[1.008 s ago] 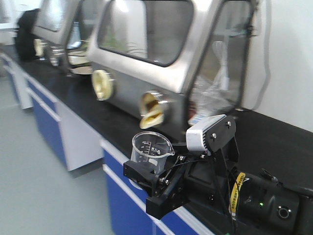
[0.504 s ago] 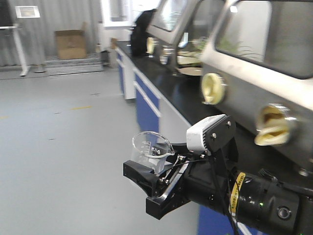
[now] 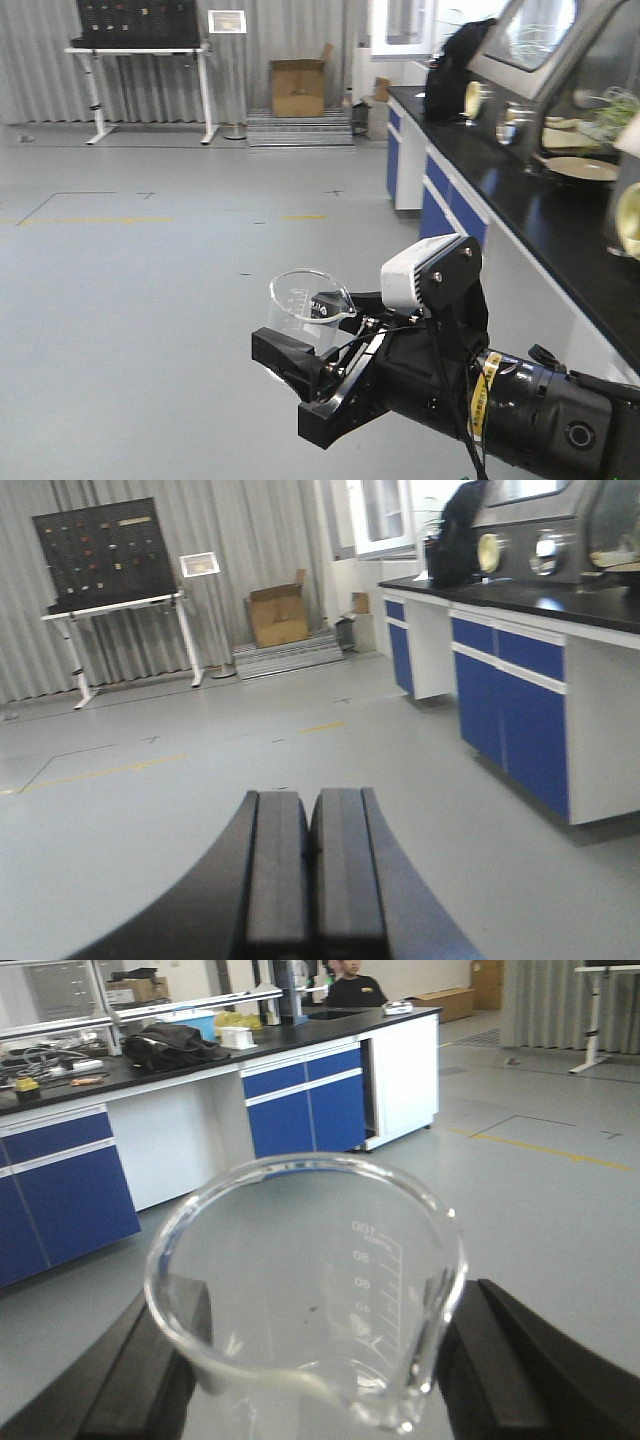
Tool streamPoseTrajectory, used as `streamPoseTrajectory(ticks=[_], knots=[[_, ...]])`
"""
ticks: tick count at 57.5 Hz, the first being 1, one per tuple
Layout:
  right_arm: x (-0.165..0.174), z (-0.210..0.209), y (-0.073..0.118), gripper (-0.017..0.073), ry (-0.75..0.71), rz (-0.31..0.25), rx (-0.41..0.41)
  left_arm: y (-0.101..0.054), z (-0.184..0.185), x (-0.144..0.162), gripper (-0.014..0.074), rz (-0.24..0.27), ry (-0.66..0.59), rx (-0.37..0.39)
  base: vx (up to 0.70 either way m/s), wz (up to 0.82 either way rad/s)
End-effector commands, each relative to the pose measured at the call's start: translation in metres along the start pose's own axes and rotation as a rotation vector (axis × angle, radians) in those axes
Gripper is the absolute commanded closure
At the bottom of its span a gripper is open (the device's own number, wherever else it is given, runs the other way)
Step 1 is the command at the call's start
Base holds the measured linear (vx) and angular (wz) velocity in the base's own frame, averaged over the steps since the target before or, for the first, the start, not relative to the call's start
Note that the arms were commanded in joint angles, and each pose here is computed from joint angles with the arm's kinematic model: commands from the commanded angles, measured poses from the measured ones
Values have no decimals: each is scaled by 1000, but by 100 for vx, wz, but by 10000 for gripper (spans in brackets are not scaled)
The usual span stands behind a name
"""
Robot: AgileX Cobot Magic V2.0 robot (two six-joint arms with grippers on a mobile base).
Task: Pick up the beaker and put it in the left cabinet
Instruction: 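Hold the beaker in the right gripper while the base turns away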
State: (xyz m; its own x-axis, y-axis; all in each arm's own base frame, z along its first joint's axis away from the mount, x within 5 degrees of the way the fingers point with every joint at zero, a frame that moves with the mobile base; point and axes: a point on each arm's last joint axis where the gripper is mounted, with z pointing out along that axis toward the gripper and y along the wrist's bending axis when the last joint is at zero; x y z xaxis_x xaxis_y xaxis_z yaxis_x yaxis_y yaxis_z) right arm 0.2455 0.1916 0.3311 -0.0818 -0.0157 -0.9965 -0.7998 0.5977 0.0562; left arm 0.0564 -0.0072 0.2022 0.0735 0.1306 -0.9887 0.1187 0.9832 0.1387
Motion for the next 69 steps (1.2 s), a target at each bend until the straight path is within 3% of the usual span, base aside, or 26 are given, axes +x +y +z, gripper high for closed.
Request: streamPoseTrajectory(ticks=[1, 69], knots=[[-25, -8, 6, 531, -108, -13, -36, 0, -1, -3, 592, -6, -86, -8, 30, 36], [-24, -8, 5, 531, -98, -13, -24, 0, -1, -3, 592, -6, -86, -8, 49, 10]])
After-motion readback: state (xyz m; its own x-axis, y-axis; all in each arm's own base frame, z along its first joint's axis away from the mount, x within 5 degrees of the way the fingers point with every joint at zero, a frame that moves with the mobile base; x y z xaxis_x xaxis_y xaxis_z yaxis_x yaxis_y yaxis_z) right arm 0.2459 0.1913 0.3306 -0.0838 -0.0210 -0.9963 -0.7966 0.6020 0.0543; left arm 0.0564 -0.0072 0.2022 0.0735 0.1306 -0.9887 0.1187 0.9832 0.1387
